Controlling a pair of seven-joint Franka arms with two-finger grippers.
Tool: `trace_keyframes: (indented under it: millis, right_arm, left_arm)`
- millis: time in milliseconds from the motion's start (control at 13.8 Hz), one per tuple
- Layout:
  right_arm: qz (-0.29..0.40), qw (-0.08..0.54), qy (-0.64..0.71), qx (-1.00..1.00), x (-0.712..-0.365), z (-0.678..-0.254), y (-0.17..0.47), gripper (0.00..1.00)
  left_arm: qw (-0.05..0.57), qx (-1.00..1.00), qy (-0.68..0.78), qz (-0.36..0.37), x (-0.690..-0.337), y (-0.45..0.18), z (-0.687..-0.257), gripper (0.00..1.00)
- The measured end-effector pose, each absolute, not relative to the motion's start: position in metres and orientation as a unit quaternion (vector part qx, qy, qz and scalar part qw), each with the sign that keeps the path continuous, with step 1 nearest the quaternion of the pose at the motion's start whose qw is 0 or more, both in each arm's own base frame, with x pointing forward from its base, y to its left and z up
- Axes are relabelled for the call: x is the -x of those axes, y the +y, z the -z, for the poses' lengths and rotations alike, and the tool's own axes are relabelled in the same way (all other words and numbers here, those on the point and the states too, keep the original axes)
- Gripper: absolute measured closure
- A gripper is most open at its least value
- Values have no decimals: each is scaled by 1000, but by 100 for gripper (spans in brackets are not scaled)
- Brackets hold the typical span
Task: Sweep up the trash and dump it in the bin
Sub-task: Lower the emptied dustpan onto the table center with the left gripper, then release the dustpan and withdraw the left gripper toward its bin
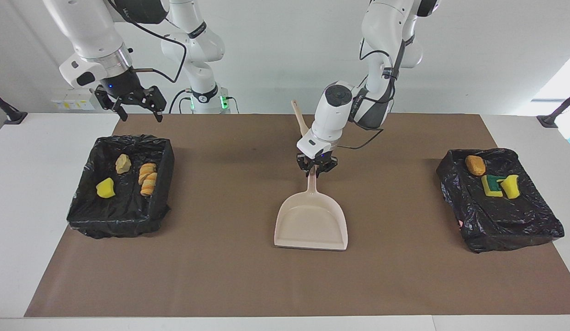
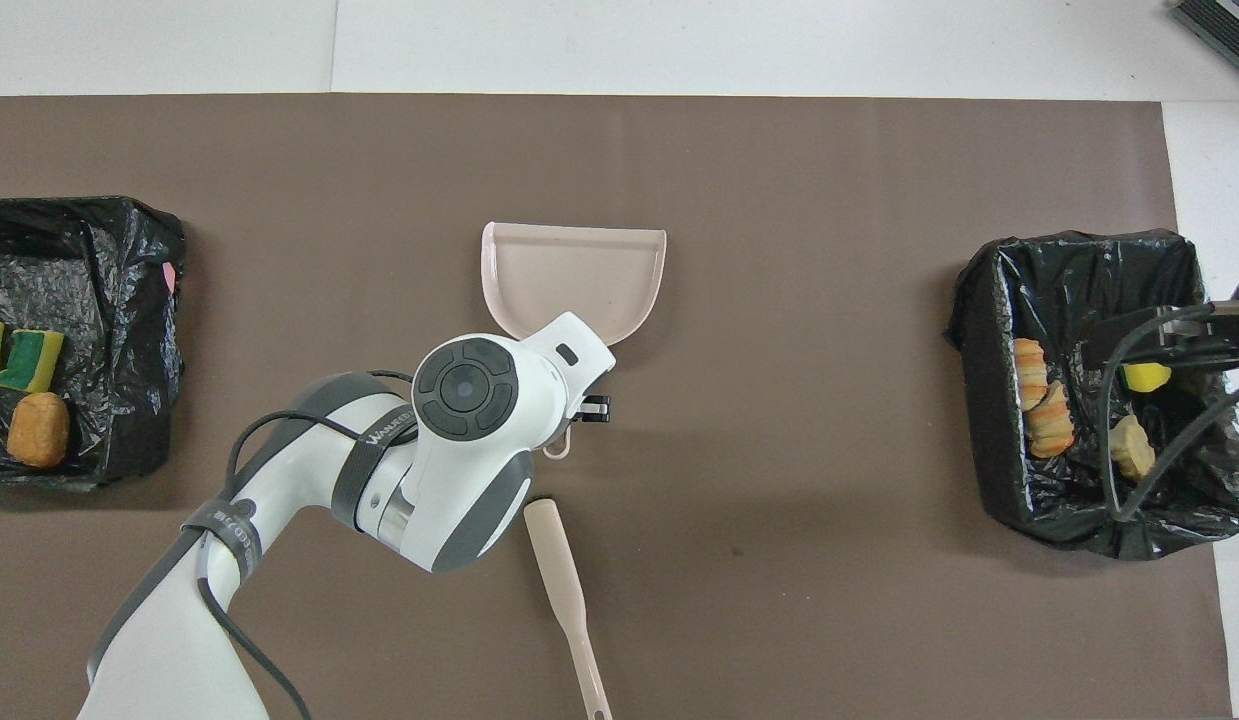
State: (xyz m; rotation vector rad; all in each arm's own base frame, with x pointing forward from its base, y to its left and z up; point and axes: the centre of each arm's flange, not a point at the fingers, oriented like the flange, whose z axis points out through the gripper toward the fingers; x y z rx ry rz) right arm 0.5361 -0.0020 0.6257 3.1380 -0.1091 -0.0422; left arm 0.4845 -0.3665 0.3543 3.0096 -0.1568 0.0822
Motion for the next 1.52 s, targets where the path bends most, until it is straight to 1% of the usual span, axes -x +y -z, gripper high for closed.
trace_keyframes:
  millis: [73, 145, 218, 435, 508, 580, 725, 943, 1160, 1378, 1523]
  right_arm:
    - [13, 1, -37, -999, -536, -626, 7, 0]
    - [13, 1, -33, -999, -536, -626, 15, 0]
    - [12, 2, -27, -1000, -536, -626, 19, 0]
    - [2, 1, -24, -1000, -538, -628, 15, 0]
    - [2, 1, -26, -1000, -538, -628, 11, 0]
    - [4, 1, -28, -1000, -538, -627, 8, 0]
    - [24, 2, -32, -999, -533, -626, 3, 0]
    - [34, 2, -32, -999, -529, -628, 3, 0]
    - [32, 2, -31, -999, -529, -629, 4, 0]
    - [32, 1, -31, -999, -529, -629, 5, 0]
    - [32, 1, -31, -999, -529, -629, 4, 0]
  left_arm:
    - [64, -996, -49, -27, -484, -367, -353, 69]
    - [64, -996, -48, -27, -484, -368, -353, 61]
    - [64, -996, -47, -29, -485, -367, -353, 52]
    - [65, -997, -32, -39, -500, -352, -362, 12]
    - [65, -997, -24, -42, -508, -344, -370, 2]
    - [63, -997, -17, -43, -517, -332, -382, 0]
    - [58, -997, -18, -46, -534, -301, -412, 0]
    - [46, -997, -38, -50, -548, -231, -463, 0]
    - [31, -996, -70, -35, -547, -159, -500, 0]
    - [23, -995, -96, -21, -545, -97, -517, 0]
    - [21, -995, -97, -11, -540, -67, -530, 0]
